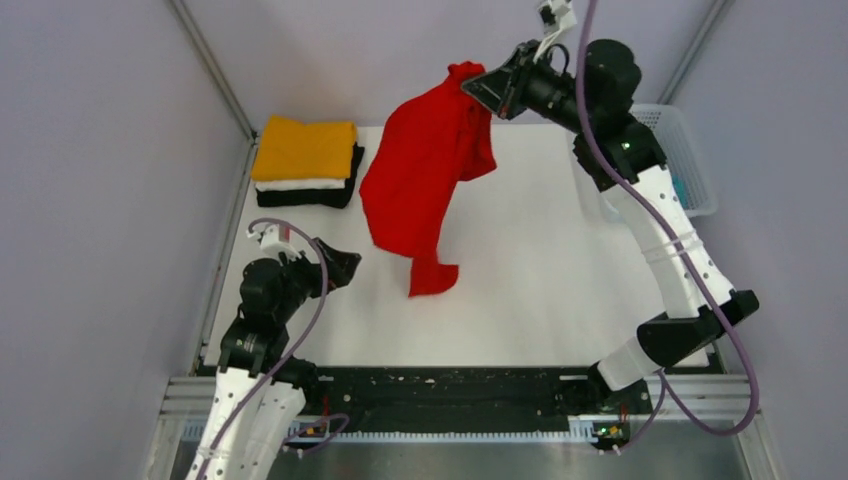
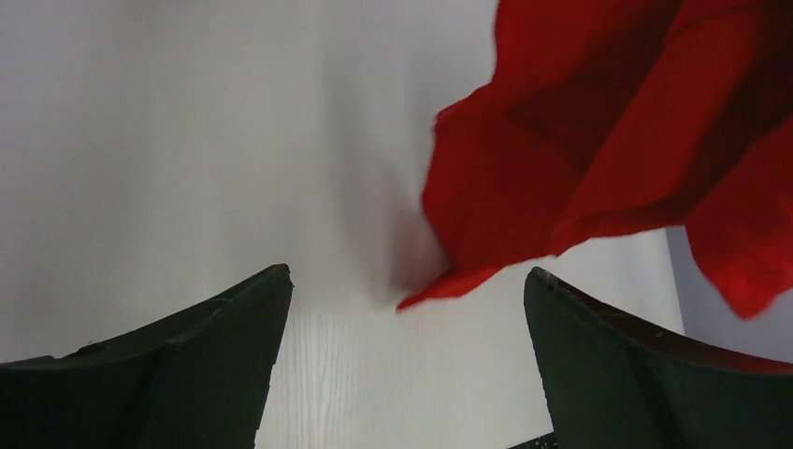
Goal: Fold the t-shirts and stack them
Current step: Move the tshirt to the center of the board
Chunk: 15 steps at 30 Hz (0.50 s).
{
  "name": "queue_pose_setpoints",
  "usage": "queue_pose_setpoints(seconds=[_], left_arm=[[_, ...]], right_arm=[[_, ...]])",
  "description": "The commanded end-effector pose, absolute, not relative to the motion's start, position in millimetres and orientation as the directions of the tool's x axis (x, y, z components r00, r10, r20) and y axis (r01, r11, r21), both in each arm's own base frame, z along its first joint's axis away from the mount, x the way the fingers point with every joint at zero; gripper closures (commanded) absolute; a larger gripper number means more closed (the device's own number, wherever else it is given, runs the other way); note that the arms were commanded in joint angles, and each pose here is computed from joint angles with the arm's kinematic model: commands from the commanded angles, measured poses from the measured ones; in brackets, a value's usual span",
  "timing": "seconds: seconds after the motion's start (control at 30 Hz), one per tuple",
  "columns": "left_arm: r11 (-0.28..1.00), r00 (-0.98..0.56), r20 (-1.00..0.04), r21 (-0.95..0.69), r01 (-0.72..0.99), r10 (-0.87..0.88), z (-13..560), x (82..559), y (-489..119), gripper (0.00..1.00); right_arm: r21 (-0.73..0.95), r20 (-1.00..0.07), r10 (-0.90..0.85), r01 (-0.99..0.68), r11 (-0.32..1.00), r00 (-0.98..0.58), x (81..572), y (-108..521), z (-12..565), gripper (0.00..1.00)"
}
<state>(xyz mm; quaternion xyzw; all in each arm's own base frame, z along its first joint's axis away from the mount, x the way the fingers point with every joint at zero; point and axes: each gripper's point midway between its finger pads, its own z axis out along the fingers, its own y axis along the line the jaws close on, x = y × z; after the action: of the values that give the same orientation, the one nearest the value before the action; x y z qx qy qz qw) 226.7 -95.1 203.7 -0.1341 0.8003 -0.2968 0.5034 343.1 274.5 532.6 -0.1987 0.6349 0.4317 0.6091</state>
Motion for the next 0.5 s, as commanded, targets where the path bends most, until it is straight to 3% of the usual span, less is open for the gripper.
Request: queue_pose_setpoints(seconds=[0.0, 0.13, 0.2, 0.23, 0.27, 0.3, 0.37, 0.47], left_arm=[[0.792, -0.426, -0.728, -0.608, 0.042, -0.537, 215, 217, -85, 0.01], [0.799, -0.431, -0.722, -0.602, 0.005, -0.541, 208, 212, -80, 0.01], [0.800, -0.444, -0.709, -0.598, -0.032, -0.548, 200, 211, -77, 0.01], [0.802, -0.454, -0.701, -0.595, -0.052, -0.550, 196, 212, -76, 0.01], [0.802, -0.465, -0.692, -0.593, -0.070, -0.552, 190, 212, -75, 0.01], [0.802, -0.482, -0.680, -0.590, -0.087, -0.553, 184, 213, -75, 0.01], [0.800, -0.525, -0.649, -0.589, -0.112, -0.551, 170, 213, -78, 0.01], [0.793, -0.605, -0.587, -0.596, -0.127, -0.538, 143, 211, -88, 0.01]], right_arm=[[0.287, -0.954, 0.270, -0.648, 0.706, -0.128, 372, 250, 490, 1.00], [0.292, -0.950, 0.240, -0.300, 0.908, -0.199, 402, 183, 370, 1.00], [0.320, -0.921, 0.281, -0.114, 0.941, -0.269, 409, 139, 304, 0.93], [0.340, -0.895, 0.315, -0.028, 0.940, -0.315, 409, 118, 271, 0.75], [0.350, -0.869, 0.341, 0.042, 0.936, -0.359, 408, 102, 245, 0.49], [0.334, -0.852, 0.346, 0.100, 0.937, -0.393, 404, 89, 225, 0.32], [0.279, -0.841, 0.322, 0.161, 0.947, -0.436, 395, 76, 204, 0.13], [0.238, -0.842, 0.271, 0.129, 0.963, -0.467, 377, 82, 195, 0.02]])
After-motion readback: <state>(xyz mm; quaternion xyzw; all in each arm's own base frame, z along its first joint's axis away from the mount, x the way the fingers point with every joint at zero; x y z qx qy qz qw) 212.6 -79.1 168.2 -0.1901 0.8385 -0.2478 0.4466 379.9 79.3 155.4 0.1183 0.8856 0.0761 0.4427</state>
